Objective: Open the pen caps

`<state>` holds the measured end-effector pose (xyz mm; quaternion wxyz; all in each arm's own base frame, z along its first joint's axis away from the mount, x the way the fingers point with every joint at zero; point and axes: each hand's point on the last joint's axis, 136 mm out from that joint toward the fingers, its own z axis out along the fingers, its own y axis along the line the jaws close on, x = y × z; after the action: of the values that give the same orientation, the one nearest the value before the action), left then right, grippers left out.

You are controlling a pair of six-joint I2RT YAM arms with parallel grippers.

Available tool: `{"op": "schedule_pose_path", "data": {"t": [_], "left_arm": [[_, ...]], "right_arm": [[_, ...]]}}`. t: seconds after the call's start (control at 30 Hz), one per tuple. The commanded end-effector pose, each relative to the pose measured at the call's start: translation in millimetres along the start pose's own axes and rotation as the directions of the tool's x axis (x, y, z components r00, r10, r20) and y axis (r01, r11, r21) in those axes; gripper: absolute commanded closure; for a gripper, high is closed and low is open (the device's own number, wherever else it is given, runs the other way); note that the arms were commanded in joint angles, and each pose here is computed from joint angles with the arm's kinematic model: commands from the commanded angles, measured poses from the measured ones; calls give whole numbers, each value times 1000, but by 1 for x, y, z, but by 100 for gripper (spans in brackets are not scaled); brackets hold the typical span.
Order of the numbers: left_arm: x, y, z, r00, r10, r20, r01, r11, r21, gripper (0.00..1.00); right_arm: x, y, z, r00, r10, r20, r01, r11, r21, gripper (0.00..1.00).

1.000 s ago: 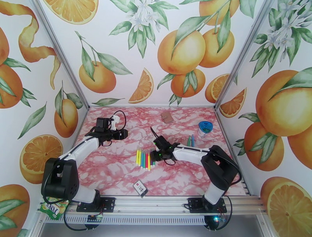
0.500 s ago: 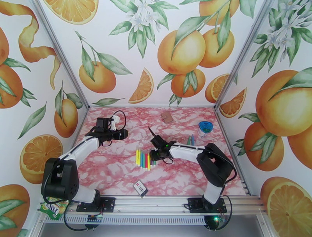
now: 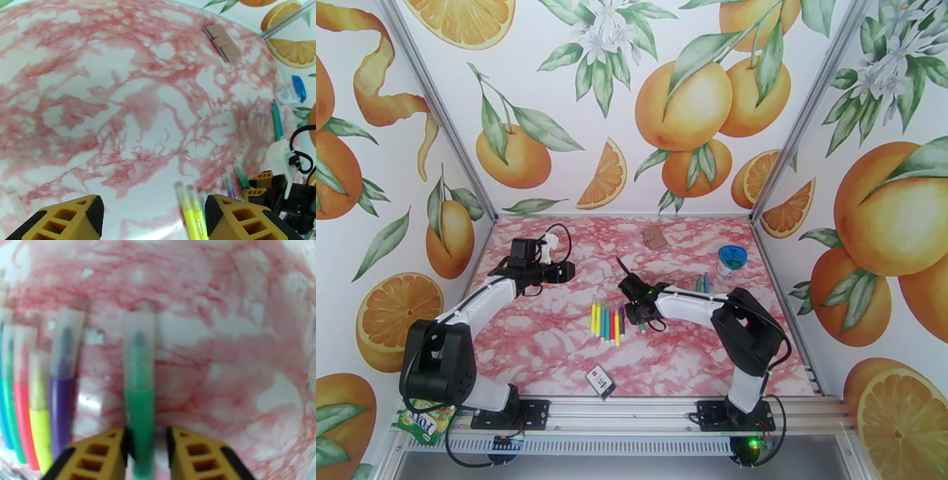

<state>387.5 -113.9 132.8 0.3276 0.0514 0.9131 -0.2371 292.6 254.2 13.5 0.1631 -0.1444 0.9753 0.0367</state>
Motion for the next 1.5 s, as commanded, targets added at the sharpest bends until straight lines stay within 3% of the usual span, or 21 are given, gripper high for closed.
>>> {"op": "schedule_pose_path", "data": {"t": [0.0,0.33,0.73,1.03,1.47], "left_arm": [[-17,-3,-5,999,-1,45,1,1000,7,29],[-17,-8,-2,998,-38,51,36,998,42,28],[-19,-61,13,998,-37,44,26,973,229,27],[-22,-113,18,1000,-10,21,1,914,406,28],[-10,-162,23,999,49,-21,-29,827,561,31]], "right_arm": [[7,-9,13,999,-14,-33,16,998,60,70],[3,-10,12,1000,-15,4,15,998,61,76],[-30,2,-31,970,20,240,0,997,-81,86],[-55,16,-77,893,66,446,40,974,-224,87],[-72,32,-112,825,78,559,122,943,-311,87]]}}
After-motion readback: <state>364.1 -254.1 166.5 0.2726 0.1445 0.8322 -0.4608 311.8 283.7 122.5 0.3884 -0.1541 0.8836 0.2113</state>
